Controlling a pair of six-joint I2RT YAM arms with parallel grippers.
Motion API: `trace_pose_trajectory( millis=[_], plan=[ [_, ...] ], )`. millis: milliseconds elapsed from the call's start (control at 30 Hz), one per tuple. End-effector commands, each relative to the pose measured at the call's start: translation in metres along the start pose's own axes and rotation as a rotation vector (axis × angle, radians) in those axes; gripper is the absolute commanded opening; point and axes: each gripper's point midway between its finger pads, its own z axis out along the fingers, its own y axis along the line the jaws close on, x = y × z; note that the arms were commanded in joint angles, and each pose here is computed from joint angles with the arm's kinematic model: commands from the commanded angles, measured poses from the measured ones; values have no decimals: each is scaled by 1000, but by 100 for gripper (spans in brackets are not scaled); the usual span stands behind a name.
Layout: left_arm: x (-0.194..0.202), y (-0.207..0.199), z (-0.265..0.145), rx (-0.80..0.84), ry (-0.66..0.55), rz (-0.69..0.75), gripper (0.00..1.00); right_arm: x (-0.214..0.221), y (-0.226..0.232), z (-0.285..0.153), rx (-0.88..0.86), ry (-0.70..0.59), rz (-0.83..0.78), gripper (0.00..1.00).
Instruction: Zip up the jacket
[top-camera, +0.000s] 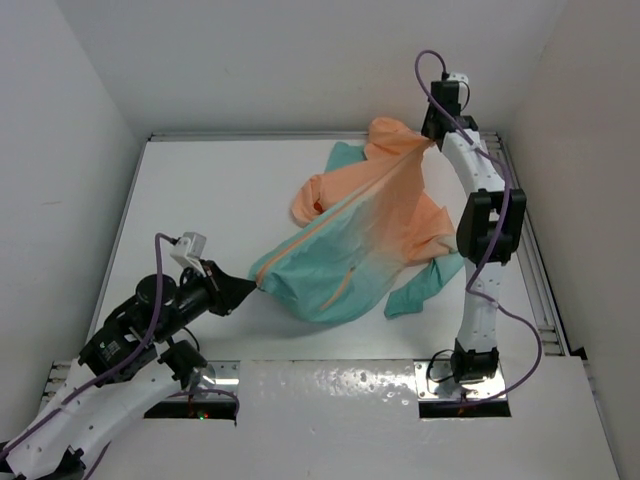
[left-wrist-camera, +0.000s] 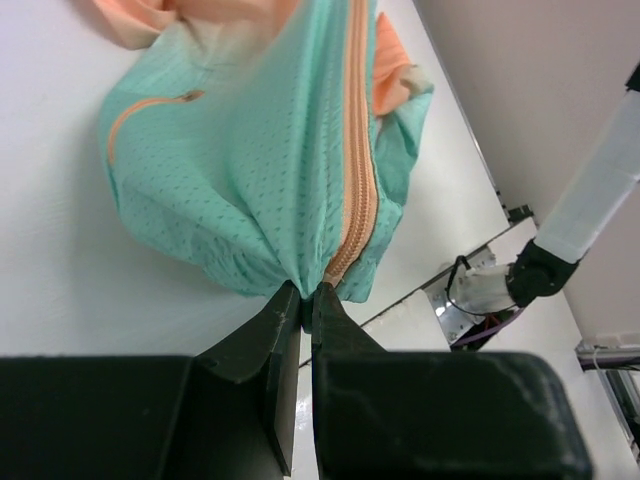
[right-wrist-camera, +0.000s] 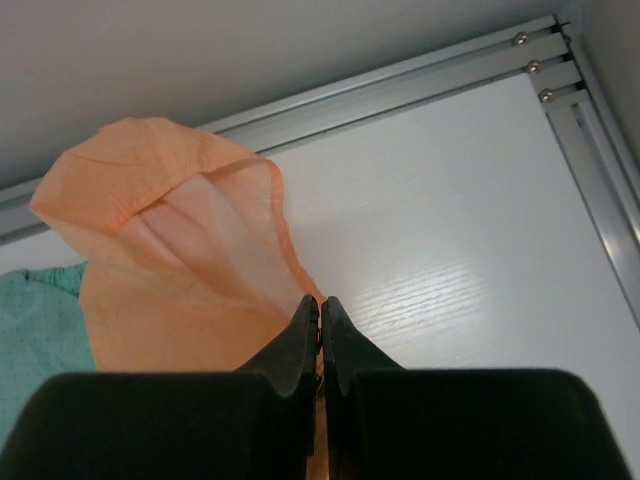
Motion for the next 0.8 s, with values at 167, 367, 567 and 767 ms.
trace_pose_trajectory(
  millis=[167, 367, 567, 767],
  plan=[
    [-27, 11, -21, -103, -99, 5, 0, -74, -73, -14, 117, -154, 91, 0],
    [-25, 20, -19, -147, -100, 0, 0, -82, -81, -23, 118, -173, 100, 0],
    [-20, 15, 4, -137, -60, -10, 19, -68, -57, -51, -41, -175, 227, 0],
    [-64, 7, 10, -194, -170, 7, 86, 13, 0, -90, -354, -107, 358, 53]
  ],
)
